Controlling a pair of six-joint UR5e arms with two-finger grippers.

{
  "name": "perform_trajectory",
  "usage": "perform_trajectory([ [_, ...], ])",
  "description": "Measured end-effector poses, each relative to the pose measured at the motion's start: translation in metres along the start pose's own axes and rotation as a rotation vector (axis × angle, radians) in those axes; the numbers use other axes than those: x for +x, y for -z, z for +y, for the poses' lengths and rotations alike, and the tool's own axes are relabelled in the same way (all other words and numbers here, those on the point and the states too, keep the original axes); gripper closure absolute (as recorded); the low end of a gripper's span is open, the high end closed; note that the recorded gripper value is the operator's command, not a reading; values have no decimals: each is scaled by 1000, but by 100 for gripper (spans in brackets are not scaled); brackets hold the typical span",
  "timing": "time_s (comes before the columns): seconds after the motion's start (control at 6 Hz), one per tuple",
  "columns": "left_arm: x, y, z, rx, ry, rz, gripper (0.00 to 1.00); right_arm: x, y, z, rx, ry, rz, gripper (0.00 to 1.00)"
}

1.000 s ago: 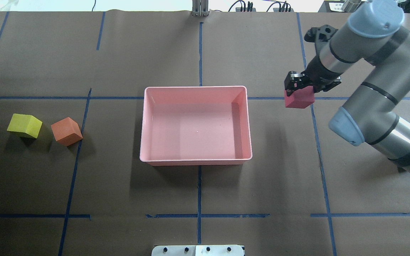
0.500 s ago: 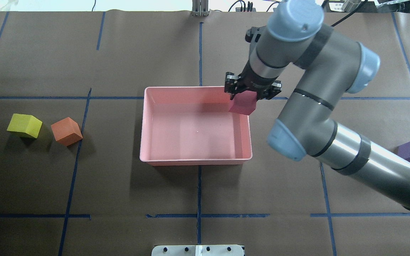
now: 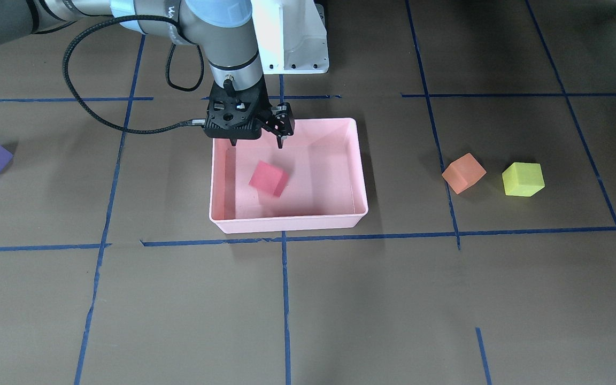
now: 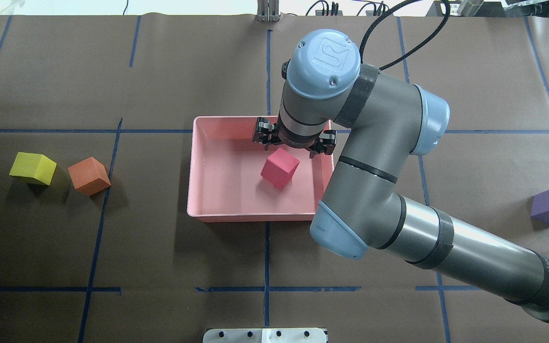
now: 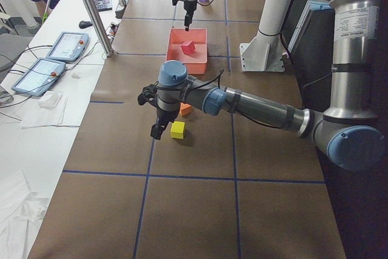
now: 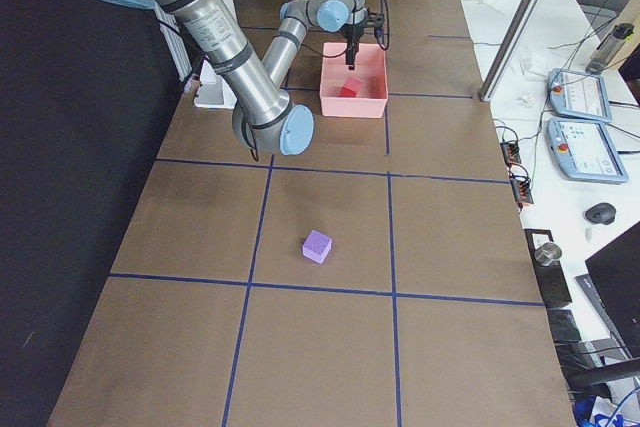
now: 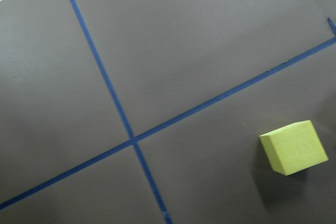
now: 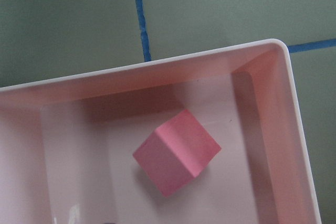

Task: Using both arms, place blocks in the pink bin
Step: 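Lower the left gripper onto the yellow cube and grasp it while the right arm withdraws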

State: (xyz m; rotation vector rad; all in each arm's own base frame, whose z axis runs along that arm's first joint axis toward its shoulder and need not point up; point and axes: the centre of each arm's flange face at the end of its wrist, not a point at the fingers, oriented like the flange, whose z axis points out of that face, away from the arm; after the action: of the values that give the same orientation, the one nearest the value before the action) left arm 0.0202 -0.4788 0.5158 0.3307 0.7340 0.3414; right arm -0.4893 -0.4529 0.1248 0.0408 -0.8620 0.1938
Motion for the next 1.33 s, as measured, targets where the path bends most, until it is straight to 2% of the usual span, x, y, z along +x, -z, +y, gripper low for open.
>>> perform_trajectory([
  [0.17,24,-27,-6,-32,122,25,0,7,6,-11,-9,4,-2,0],
  [0.33,43,-54,-13,-39,249,47,0,26,16,-37,-29,25,-5,0],
  [0.67,63,-114,-15,-8,393,90,0,108,36,-106,-59,124,0,0],
  [1.0,85,-155,-10,-2,415,69,0,220,53,-161,-79,259,9,0],
  [1.33,99,-179,-15,-28,400,66,0,309,54,-174,-88,385,45,0],
])
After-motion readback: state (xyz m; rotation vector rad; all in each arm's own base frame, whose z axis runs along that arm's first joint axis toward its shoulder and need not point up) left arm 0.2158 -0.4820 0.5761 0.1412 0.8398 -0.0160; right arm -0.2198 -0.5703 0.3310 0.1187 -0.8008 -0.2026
